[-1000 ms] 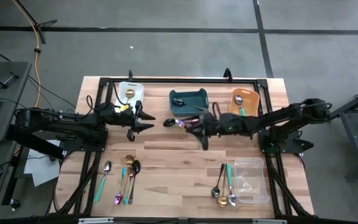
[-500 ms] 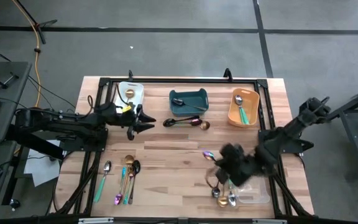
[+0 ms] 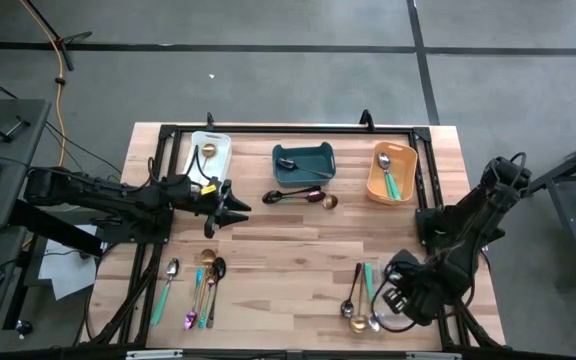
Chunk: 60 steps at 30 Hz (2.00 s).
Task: Sort silverware by color (type)
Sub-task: Put the purple spoon into the transparent bin, then put the light green spoon into the orange bin
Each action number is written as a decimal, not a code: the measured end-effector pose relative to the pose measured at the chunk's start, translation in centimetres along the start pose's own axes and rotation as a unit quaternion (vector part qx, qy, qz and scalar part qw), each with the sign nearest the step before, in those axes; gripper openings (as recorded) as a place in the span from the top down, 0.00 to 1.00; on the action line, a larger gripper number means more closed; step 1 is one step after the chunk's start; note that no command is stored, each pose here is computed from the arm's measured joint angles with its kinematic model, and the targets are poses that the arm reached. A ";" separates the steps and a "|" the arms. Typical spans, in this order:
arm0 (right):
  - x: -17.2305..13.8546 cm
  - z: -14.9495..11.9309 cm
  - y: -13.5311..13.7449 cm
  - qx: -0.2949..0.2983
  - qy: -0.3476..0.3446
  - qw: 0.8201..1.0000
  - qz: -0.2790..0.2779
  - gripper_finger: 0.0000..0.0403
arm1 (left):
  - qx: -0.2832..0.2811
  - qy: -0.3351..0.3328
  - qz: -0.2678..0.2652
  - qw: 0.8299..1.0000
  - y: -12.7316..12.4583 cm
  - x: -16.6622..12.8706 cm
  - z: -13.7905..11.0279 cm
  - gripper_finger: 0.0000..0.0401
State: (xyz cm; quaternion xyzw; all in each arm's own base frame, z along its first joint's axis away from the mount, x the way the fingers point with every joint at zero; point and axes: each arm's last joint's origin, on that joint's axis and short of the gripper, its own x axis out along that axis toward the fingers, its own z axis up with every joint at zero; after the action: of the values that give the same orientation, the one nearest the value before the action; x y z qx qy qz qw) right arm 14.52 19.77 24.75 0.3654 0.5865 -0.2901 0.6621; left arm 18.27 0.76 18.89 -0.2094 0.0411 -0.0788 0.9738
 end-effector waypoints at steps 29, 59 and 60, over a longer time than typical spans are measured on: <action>2.7 -0.5 0.6 0.036 -0.014 0.996 -0.077 0.83 | 0.007 -0.013 -0.007 1.000 -0.2 0.0 0.2 0.63; 6.3 10.0 7.8 -0.193 -0.375 0.883 0.207 0.79 | 0.060 -0.019 -0.008 0.998 -0.2 0.0 0.4 0.63; 7.2 11.1 7.7 -0.200 -0.381 0.875 0.221 0.79 | 0.062 -0.019 -0.008 0.998 -0.2 0.0 0.4 0.63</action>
State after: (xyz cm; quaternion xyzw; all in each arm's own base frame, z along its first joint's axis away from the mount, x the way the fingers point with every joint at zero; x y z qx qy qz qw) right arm 28.09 15.25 19.22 0.2063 0.2382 -0.1290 0.9402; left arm 18.28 0.69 19.31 -0.1509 0.0156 -0.0847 0.9848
